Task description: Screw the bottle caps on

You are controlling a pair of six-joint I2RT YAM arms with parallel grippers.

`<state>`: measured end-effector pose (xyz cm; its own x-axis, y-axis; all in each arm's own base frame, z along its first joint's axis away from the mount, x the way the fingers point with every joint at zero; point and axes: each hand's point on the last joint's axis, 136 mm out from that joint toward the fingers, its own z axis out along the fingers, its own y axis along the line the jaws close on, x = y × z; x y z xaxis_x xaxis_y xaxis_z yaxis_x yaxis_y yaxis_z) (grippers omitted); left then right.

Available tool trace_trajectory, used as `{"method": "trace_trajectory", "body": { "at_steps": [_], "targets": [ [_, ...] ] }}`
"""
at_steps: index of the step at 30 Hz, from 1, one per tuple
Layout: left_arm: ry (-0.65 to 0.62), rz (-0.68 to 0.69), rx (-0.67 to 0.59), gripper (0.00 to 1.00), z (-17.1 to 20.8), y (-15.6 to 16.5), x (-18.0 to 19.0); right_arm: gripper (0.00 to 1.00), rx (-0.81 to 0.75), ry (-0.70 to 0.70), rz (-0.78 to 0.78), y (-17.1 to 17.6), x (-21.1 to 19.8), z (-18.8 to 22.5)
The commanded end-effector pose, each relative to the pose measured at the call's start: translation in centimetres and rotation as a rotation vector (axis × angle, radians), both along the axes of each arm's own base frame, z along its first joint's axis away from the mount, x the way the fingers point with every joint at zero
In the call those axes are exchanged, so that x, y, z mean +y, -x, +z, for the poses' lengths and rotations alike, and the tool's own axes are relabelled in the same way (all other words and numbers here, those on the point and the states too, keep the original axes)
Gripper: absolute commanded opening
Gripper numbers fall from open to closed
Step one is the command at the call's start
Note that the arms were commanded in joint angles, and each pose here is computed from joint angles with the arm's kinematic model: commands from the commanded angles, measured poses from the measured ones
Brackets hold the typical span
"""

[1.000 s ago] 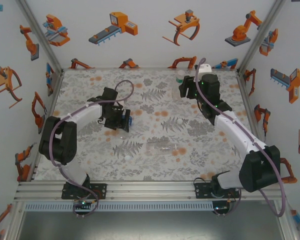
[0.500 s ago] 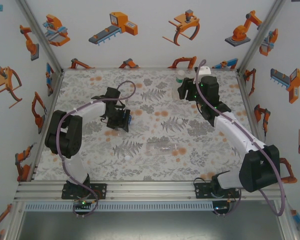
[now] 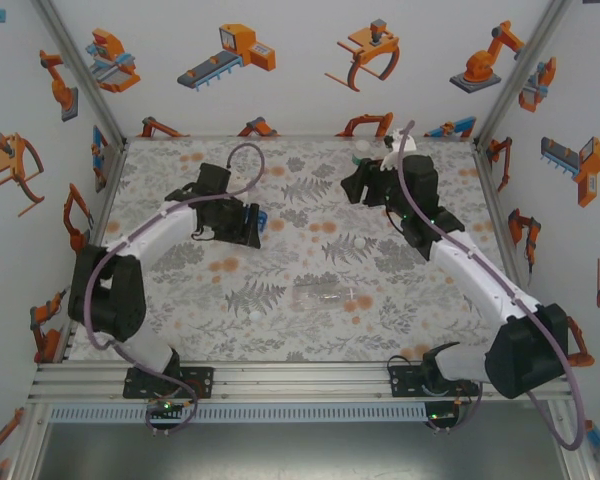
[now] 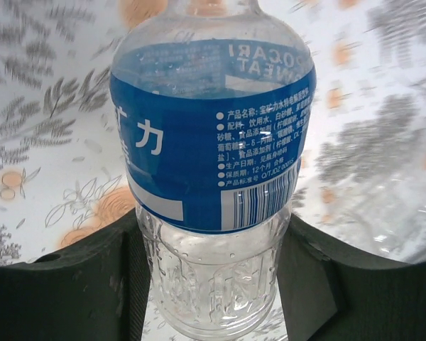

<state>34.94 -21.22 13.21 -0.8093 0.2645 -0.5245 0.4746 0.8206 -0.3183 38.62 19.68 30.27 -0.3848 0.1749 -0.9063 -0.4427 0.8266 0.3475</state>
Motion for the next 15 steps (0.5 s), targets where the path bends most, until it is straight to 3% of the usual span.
{"method": "trace_trajectory", "body": {
  "at_steps": [1, 7, 15],
  "targets": [
    [0.211, -0.163, -0.158, 0.43, 6.1, 1.3, -3.3, 0.58, 0.017, -0.144, 0.104, 2.4, 2.3, 1.8],
    [0.522, -0.354, -0.388, 0.42, 15.2, 4.5, -5.9, 0.65, -0.021, -0.335, 0.264, 5.7, 5.9, 5.4],
    [0.716, -0.521, -0.528, 0.41, 21.9, 8.7, -7.0, 0.80, -0.125, -0.470, 0.453, 9.2, 9.9, 10.3]
  ]
}}
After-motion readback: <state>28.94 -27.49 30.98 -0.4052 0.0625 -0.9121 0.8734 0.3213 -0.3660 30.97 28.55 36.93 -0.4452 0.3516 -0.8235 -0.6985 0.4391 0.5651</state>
